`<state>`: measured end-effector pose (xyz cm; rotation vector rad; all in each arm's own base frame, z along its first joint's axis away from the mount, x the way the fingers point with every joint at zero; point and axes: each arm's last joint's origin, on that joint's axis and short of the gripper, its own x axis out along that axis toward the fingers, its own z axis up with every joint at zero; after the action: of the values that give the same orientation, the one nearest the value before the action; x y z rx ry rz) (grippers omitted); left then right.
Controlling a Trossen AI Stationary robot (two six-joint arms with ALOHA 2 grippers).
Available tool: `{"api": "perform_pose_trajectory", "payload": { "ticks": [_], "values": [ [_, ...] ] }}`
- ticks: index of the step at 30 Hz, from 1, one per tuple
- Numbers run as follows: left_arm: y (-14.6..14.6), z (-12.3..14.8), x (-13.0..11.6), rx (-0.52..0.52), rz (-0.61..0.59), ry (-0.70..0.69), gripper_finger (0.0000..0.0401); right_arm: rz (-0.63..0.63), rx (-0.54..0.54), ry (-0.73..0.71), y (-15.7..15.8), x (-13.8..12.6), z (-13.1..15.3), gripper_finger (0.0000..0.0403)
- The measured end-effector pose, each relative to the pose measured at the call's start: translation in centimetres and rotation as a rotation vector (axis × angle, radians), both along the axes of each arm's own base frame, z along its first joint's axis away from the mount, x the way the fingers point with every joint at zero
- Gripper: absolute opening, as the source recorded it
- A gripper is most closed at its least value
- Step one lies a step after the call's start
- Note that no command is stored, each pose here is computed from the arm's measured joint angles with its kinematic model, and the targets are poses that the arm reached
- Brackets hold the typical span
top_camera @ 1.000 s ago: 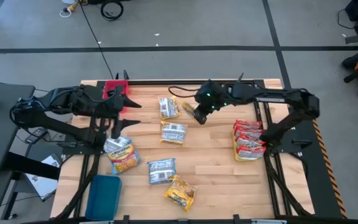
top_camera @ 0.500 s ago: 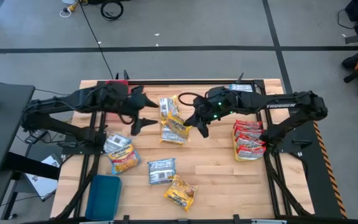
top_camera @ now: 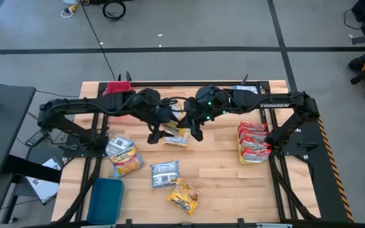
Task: Sort Maruchan noodles
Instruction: Put the yellow noodle pack into the pink bin
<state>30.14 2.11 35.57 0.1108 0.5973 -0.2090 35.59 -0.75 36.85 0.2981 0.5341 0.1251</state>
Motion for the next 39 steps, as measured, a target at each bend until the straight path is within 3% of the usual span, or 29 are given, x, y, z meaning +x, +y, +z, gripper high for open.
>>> {"api": "perform_pose_trajectory", "payload": {
  "ticks": [8,14,19,25,30,34,39],
  "values": [
    [0.2,-0.3,0.2,0.092,0.019,0.008,0.0287,0.034,-0.012,-0.011,0.0,0.2,0.4,0.0009],
    [0.2,-0.3,0.1,0.186,-0.042,0.006,0.0206,-0.004,-0.032,-0.007,-0.2,0.2,0.4,0.0014],
    [1.0,-0.3,-0.5,0.223,-0.034,0.028,0.0136,-0.071,0.0,-0.023,-0.5,0.1,0.8,0.005],
    [3.8,0.3,-1.7,0.237,0.059,0.025,0.0137,-0.123,-0.012,-0.123,-2.2,-2.7,3.9,0.011],
    [7.0,1.0,-4.4,0.32,0.139,0.083,0.0158,-0.141,-0.117,-0.223,-3.7,-6.1,6.7,0.013],
    [10.1,0.7,-7.4,0.351,0.23,0.208,0.015,-0.174,-0.209,-0.275,-5.1,-8.2,8.1,0.0129],
    [14.4,-0.4,-11.4,0.341,0.338,0.391,0.0143,-0.235,-0.234,-0.275,-6.5,-10.1,8.8,0.0129]
  ]
}}
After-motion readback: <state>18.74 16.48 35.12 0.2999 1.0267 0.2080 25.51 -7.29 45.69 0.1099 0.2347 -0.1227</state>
